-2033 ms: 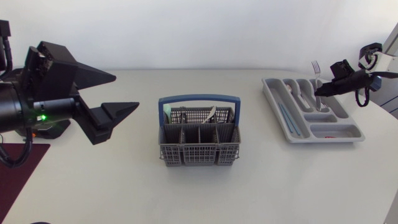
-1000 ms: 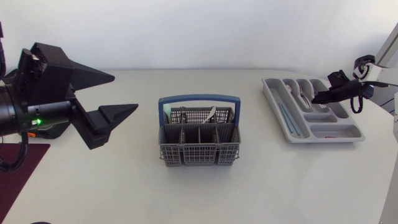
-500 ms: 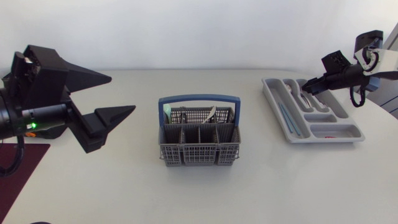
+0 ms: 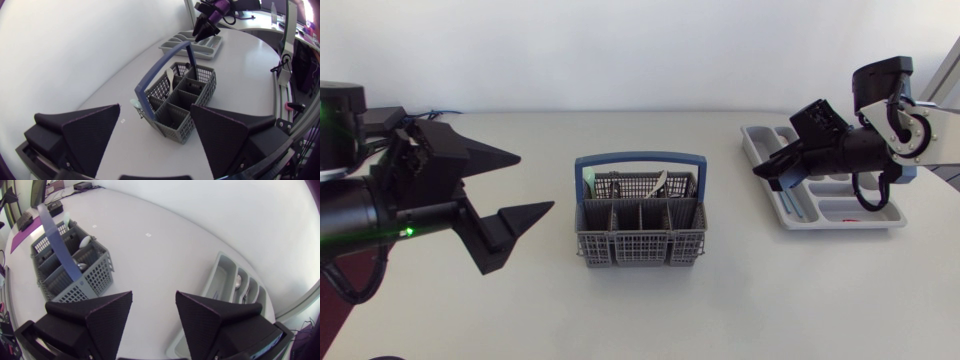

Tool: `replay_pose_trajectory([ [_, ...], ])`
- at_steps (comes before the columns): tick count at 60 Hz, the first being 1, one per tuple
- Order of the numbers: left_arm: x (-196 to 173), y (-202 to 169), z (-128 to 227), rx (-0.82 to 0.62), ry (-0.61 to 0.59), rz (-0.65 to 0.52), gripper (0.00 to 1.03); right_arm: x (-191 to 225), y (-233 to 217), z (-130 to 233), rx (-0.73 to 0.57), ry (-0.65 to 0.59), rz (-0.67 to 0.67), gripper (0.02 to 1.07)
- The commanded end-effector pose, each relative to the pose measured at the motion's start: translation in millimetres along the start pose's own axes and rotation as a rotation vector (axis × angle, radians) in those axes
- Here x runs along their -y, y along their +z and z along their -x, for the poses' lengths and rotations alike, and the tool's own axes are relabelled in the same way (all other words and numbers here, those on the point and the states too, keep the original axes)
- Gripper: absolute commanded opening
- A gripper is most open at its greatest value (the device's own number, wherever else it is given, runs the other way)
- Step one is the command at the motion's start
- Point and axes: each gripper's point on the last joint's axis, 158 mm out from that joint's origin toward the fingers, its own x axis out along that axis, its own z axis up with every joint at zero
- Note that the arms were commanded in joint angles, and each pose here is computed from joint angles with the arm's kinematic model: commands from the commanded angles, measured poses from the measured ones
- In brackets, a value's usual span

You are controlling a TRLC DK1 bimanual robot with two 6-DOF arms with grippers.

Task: Unload the cutlery basket into the drawer organizer.

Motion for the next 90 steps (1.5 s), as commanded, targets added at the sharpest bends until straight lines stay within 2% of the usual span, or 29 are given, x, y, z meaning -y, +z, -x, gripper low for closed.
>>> replay_pose_trajectory([
  [1,14,-19,-14,-0.051,-0.038,0.027,0.96,-18,-3,2,0.005,0.019,-0.01,0.66],
  [17,32,-36,-40,-0.118,-0.096,0.053,0.91,-49,4,-1,0.048,0.057,0.012,0.66],
  [23,38,-41,-46,-0.133,-0.113,0.063,0.82,-53,9,-4,0.053,0.059,0.011,0.66],
  [28,44,-45,-51,-0.149,-0.13,0.076,0.69,-57,15,-6,0.071,0.062,0.01,0.63],
  [35,50,-51,-57,-0.163,-0.143,0.098,0.5,-64,24,-11,0.087,0.075,0.014,0.48],
  [40,53,-52,-60,-0.164,-0.148,0.104,0.32,-67,30,-17,0.089,0.083,0.009,0.38],
  [43,54,-53,-62,-0.169,-0.152,0.11,0.21,-65,33,-22,0.095,0.082,-0.002,0.28],
  [49,62,-56,-67,-0.185,-0.174,0.104,0.04,-63,39,-31,0.097,0.095,-0.024,0.13],
  [66,77,-85,-77,-0.272,-0.216,0.104,0.04,-70,66,-41,0.139,0.22,-0.11,0.12],
  [79,73,-108,-89,-0.333,-0.211,0.128,0.04,-115,56,-30,0.094,0.383,-0.081,0.11],
  [90,62,-115,-97,-0.339,-0.188,0.136,0.04,-151,39,-13,0.057,0.442,-0.024,0.11],
])
